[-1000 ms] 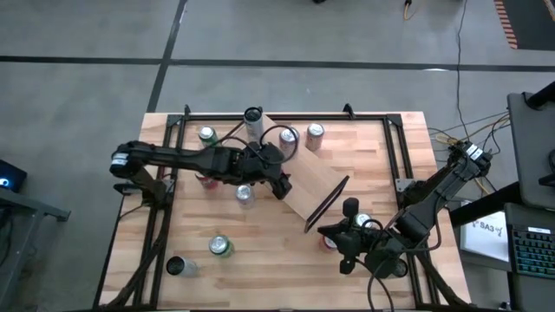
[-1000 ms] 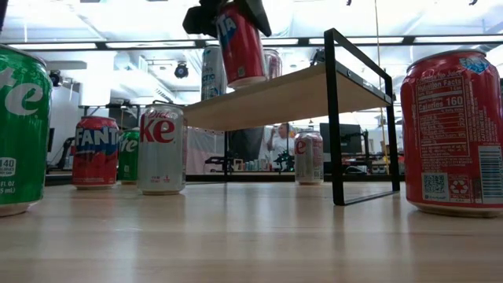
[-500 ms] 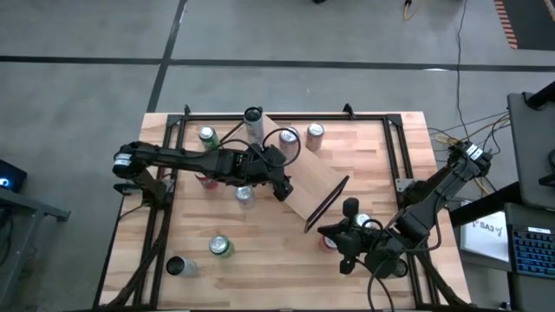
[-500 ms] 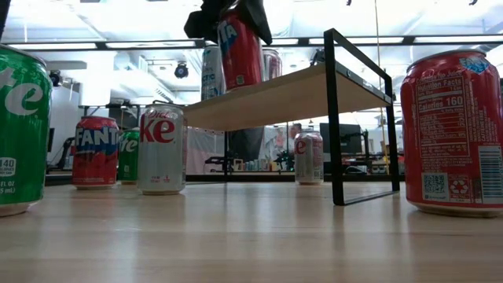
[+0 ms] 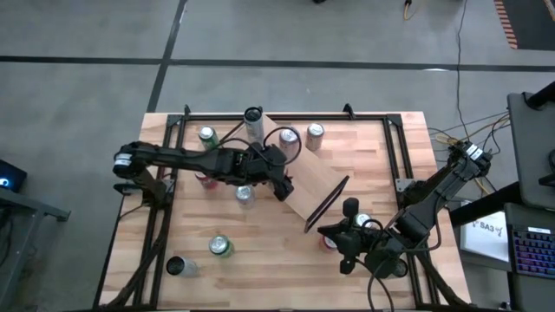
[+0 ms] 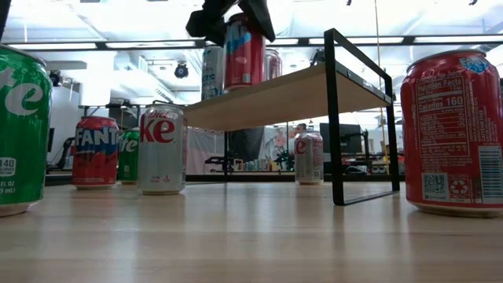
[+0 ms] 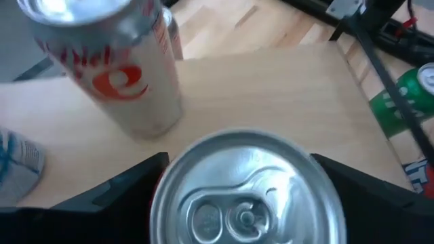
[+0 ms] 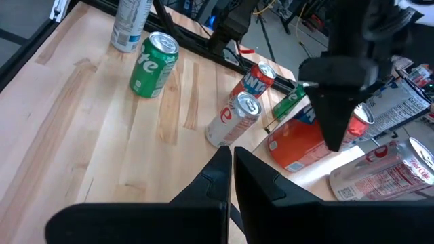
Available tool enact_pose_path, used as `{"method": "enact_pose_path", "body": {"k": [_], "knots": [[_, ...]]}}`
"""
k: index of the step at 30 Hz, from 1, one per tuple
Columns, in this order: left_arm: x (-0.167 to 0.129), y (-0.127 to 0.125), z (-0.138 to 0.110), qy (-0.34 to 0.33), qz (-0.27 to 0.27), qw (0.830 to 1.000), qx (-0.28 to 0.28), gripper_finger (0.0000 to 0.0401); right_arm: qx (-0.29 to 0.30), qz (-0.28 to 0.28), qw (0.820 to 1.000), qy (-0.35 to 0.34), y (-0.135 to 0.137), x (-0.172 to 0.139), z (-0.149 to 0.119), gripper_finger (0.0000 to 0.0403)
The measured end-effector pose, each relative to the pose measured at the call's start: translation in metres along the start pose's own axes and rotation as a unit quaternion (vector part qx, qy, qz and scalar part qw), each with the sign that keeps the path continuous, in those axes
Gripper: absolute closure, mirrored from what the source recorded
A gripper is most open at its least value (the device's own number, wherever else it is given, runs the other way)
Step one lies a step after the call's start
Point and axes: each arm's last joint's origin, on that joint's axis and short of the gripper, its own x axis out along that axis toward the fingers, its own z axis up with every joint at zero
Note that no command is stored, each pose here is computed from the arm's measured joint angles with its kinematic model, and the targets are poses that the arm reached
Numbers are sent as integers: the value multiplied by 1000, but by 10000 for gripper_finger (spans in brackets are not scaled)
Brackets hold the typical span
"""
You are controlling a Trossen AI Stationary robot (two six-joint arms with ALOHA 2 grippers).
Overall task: Place canned beverage on shelf
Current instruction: Put the bottom orange soda can on the shelf
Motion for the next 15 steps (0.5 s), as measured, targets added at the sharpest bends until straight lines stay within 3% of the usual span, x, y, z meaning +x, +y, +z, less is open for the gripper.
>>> {"method": "enact_pose_path", "body": {"k": [8, 15], "knots": [[-28, -3, 24, -27, -14, 999, 43, 66, 5, 0, 1000, 0, 0, 0, 0, 394], [-68, -6, 38, -73, 41, 992, 92, 66, 8, 0, 1000, 0, 0, 0, 0, 394]]}}
